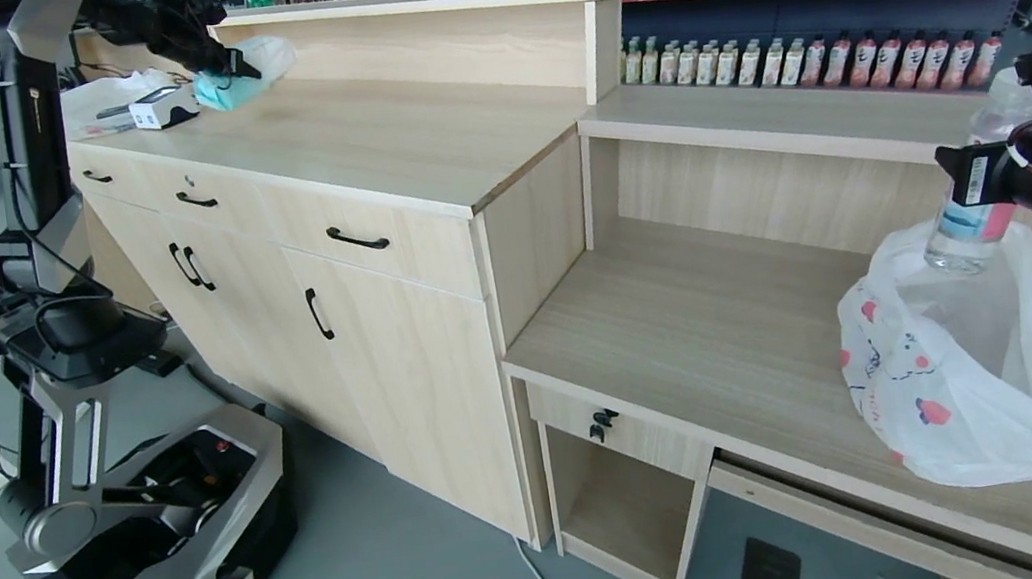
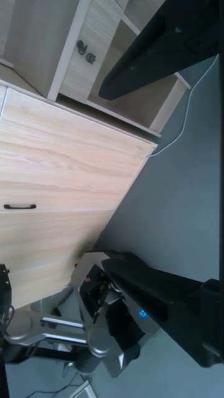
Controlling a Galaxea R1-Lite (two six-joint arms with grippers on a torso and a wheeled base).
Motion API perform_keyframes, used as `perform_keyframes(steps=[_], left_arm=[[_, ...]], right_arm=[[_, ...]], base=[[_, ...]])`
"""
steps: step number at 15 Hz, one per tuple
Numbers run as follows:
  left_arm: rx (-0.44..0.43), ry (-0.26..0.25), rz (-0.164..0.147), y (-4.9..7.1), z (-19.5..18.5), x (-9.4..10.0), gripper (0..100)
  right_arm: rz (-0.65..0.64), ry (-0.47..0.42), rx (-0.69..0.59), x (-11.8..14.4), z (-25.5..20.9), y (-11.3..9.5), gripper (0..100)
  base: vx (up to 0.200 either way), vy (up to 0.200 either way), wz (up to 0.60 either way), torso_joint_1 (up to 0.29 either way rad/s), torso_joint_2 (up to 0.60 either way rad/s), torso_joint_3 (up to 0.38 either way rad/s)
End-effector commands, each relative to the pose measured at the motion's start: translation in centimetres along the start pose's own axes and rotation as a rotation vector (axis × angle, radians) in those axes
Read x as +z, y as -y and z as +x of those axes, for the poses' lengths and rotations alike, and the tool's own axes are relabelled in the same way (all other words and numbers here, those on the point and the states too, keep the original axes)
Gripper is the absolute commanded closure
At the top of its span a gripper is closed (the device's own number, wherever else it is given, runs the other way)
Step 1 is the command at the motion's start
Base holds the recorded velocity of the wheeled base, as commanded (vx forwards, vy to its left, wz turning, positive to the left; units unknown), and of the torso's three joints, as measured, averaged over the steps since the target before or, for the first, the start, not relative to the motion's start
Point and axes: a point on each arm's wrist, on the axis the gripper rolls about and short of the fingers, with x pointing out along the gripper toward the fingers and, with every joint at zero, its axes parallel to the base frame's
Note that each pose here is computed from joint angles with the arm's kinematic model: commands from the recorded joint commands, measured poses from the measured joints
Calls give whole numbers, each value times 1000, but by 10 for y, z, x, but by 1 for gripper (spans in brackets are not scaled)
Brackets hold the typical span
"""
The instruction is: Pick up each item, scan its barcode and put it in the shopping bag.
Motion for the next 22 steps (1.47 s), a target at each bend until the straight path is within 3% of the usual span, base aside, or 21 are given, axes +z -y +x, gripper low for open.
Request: perform_keyframes(steps=[1,9,12,16,22], left_arm=[[0,-1,0,0,0,0,0],[0,-1,0,0,0,0,0],[0,-1,0,0,0,0,0],[0,-1,0,0,0,0,0],[0,-1,0,0,0,0,0]], right_arm=[[-6,-77,-9,-48,26,4,100],[0,-81,122,-124,37,-2,100],[4,-74,156,-134,39,-10,100],[4,-27,302,-156,43,-23,100],[0,-47,288,-166,44,-16,100]], base=[[0,0,0,0,0,0],[0,0,0,0,0,0],[0,0,0,0,0,0],[0,0,0,0,0,0],[0,0,0,0,0,0]])
